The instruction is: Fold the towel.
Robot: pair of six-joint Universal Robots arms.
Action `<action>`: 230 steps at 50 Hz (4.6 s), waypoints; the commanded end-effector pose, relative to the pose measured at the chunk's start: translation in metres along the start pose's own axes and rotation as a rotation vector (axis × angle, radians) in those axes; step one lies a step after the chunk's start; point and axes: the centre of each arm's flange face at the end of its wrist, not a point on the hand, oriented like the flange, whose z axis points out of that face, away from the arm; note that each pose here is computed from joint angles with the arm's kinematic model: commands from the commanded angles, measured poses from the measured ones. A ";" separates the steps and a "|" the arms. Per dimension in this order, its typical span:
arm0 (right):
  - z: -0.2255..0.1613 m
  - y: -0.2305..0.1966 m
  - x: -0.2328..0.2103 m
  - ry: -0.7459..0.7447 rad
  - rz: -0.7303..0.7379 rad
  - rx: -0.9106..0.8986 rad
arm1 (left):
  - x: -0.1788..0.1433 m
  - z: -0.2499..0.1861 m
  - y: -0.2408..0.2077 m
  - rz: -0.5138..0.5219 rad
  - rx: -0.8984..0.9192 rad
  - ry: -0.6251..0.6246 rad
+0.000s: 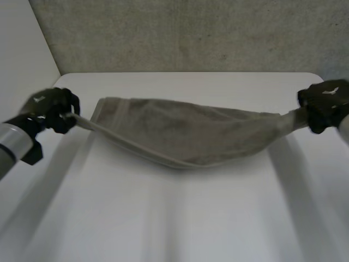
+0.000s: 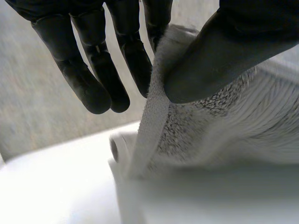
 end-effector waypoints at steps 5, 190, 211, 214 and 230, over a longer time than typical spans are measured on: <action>-0.042 -0.013 0.040 -0.045 0.019 0.021 | -0.016 -0.040 -0.027 -0.015 0.077 -0.042; 0.000 0.012 -0.245 -0.385 -0.475 0.321 | 0.085 0.004 0.014 0.181 0.130 0.044; -0.001 0.003 -0.104 -0.125 -0.014 0.182 | 0.115 0.008 0.017 0.186 0.145 0.129; -0.003 0.031 -0.088 -0.104 -0.017 0.070 | 0.120 0.008 0.020 0.187 0.140 0.145; -0.005 0.108 -0.074 -0.167 0.018 -0.079 | 0.136 0.007 0.035 0.186 0.104 0.193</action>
